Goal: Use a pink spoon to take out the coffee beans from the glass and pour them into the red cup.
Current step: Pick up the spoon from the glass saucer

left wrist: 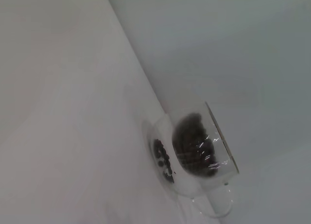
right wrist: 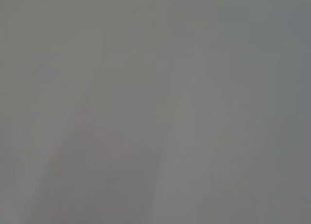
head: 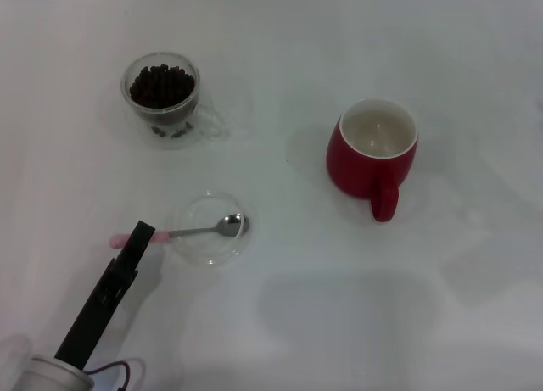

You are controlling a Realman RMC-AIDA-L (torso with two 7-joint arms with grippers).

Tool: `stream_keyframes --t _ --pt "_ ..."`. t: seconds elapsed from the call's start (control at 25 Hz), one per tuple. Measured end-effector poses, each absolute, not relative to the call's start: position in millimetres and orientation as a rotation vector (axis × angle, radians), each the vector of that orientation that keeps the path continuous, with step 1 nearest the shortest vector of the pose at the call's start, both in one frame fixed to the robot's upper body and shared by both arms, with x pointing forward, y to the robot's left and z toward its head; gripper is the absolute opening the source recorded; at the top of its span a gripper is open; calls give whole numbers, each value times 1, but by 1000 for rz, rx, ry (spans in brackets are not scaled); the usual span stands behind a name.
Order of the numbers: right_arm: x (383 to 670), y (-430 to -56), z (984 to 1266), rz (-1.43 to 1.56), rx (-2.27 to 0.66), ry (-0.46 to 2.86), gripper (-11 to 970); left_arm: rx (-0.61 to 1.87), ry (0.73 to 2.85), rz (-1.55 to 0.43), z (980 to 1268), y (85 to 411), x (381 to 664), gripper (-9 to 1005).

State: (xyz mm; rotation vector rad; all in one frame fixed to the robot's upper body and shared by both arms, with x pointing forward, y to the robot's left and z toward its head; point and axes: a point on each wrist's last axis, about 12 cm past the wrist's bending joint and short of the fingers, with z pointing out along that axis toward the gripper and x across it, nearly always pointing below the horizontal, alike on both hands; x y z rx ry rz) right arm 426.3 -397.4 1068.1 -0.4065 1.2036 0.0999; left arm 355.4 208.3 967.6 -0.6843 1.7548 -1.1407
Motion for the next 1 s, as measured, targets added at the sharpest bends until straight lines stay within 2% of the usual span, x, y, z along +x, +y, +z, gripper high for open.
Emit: stream_keyframes --t 0.28,0.64,1.0 --pt "426 -394 1067 106 -400 1196 344 -675 1753 -1134 968 211 358 125" --pt "426 -383 1064 127 -382 1186 344 -509 1713 -1102 975 218 364 125" --pt "427 -368 1060 147 -341 1164 344 -412 1663 -1055 979 244 369 125"
